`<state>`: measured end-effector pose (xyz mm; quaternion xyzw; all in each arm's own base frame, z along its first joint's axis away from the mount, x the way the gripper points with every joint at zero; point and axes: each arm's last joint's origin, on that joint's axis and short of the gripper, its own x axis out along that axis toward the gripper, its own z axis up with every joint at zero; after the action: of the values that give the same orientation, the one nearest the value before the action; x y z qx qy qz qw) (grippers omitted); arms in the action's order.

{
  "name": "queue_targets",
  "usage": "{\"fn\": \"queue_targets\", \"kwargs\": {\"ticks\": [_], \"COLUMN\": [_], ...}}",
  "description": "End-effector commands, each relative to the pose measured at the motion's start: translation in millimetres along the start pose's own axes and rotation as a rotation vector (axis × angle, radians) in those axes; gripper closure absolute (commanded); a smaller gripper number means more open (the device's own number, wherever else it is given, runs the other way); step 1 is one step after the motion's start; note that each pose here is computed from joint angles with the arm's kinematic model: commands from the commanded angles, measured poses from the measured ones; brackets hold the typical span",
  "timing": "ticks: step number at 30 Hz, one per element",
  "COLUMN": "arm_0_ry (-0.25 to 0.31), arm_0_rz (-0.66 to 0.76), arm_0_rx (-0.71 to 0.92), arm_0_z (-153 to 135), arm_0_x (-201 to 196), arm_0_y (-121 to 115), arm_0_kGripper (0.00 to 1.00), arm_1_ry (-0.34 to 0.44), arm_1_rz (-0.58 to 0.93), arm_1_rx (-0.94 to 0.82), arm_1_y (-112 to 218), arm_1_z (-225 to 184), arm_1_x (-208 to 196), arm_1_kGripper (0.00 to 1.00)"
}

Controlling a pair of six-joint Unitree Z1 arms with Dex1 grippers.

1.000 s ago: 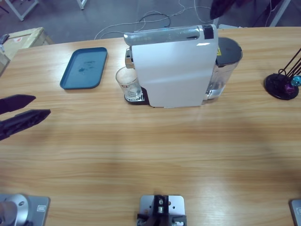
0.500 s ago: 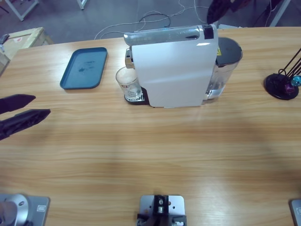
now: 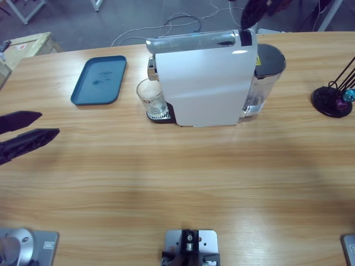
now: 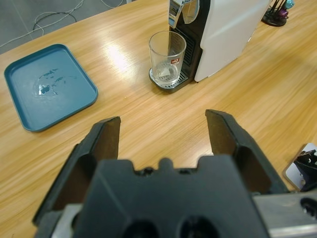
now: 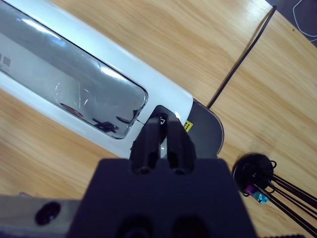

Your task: Pour coffee

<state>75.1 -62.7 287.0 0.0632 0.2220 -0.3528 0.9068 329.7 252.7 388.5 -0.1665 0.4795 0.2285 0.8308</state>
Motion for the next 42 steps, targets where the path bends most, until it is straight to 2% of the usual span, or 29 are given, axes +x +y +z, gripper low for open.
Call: {"fn": "queue_targets", "kwargs": {"ticks": [1,13,15,18,19,20,21,22,23,26,32,33,34,35,36,42], "arm_0_ry": [0.022,0.022,0.022,0.023,0.020,0.020,0.019,0.019,0.019,0.013,0.014,0.014,0.014,0.014,0.014,0.016], "arm_0_rz": [0.019,0.020,0.020,0.020,0.020,0.020,0.021,0.026,0.026,0.026,0.022,0.021,0.020,0.020,0.021,0.018], "arm_0_rx": [-0.016,-0.016,-0.016,-0.016,-0.016,-0.016,-0.016,-0.016,-0.016,-0.015,-0.015,-0.015,-0.015,-0.015,-0.015,-0.015], "arm_0_z": [-10,-9,-9,-9,-9,-9,-9,-9,-9,-9,-9,-9,-9,-9,-9,-9], "arm_0_x": [3,3,3,4,3,3,3,3,3,2,4,4,4,4,4,5], "arm_0_y": [2,2,2,2,2,2,2,2,2,2,2,2,2,2,2,2], "arm_0_kGripper": [0.285,0.285,0.285,0.285,0.282,0.266,0.212,0.116,0.095,0.018,0.018,0.018,0.018,0.018,0.018,0.018], "arm_1_ry": [0.101,0.117,0.080,-0.023,-0.055,-0.075,-0.084,-0.085,-0.078,-0.065,-0.051,-0.037,-0.022,-0.008,0.008,0.075], "arm_1_rz": [-0.021,-0.021,-0.034,-0.062,-0.066,-0.072,-0.080,-0.086,-0.087,-0.086,-0.085,-0.086,-0.088,-0.089,-0.090,-0.118], "arm_1_rx": [-0.003,0.016,0.020,0.028,0.025,0.026,0.026,0.025,0.024,0.028,0.036,0.035,0.033,0.031,0.029,0.018], "arm_1_y": [-2,0,-2,-7,-8,-10,-11,-12,-12,-11,-11,-10,-10,-9,-9,-8], "arm_1_z": [-6,-21,-17,-5,0,4,7,9,10,10,10,10,9,8,8,3], "arm_1_x": [37,48,34,-6,-19,-29,-36,-39,-38,-35,-29,-24,-19,-14,-8,15], "arm_1_kGripper": [1.000,1.000,1.000,1.000,0.856,0.293,0.098,0.012,0.000,0.000,0.001,0.071,0.363,0.772,0.994,1.000]}}
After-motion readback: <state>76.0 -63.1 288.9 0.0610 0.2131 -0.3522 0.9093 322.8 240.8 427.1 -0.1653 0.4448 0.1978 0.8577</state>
